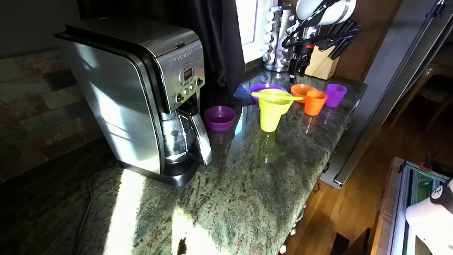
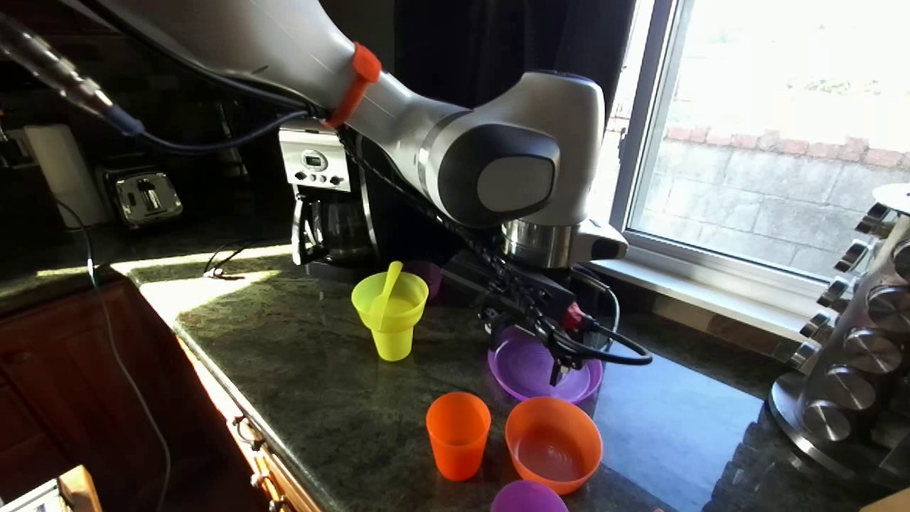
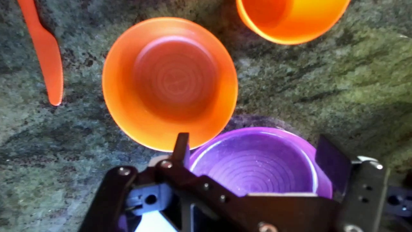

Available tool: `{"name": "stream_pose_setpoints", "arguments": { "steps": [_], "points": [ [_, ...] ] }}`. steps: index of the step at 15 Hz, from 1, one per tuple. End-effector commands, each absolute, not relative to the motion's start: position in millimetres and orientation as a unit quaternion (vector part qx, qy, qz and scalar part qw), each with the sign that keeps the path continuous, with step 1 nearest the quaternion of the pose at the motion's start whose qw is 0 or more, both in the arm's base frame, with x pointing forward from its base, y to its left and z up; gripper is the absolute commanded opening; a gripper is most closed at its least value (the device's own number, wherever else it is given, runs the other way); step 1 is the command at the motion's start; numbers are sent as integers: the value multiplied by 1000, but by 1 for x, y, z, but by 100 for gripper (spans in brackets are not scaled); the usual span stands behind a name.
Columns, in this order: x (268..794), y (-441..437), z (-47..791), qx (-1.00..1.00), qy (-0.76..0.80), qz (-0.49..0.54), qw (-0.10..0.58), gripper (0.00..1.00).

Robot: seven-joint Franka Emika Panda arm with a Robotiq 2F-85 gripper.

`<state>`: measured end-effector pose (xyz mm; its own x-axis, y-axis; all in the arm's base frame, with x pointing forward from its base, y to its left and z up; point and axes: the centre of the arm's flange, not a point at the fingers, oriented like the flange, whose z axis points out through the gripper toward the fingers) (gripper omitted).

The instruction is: Pick up the orange bowl and place it on top of the orange cup, pick up the orange knife and place it on top of the orange bowl

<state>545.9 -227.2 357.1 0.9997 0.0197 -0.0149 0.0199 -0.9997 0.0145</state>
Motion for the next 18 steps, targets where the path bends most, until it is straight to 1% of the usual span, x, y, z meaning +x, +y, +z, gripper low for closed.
{"name": "stream_pose_setpoints", "arguments": {
  "steps": [1, 11, 12, 15, 16, 17, 18],
  "points": [
    [564, -240, 326, 1000, 19, -18, -1, 100],
    [571, -263, 299, 996, -80, -24, -3, 100],
    [572, -264, 298, 995, -94, -24, -6, 97],
    [574, -264, 293, 991, -129, -23, -19, 93],
    [575, -263, 293, 990, -135, -24, -23, 89],
    [576, -263, 292, 989, -142, -22, -24, 69],
    [577, -262, 291, 988, -148, -23, -24, 68]
  ]
}}
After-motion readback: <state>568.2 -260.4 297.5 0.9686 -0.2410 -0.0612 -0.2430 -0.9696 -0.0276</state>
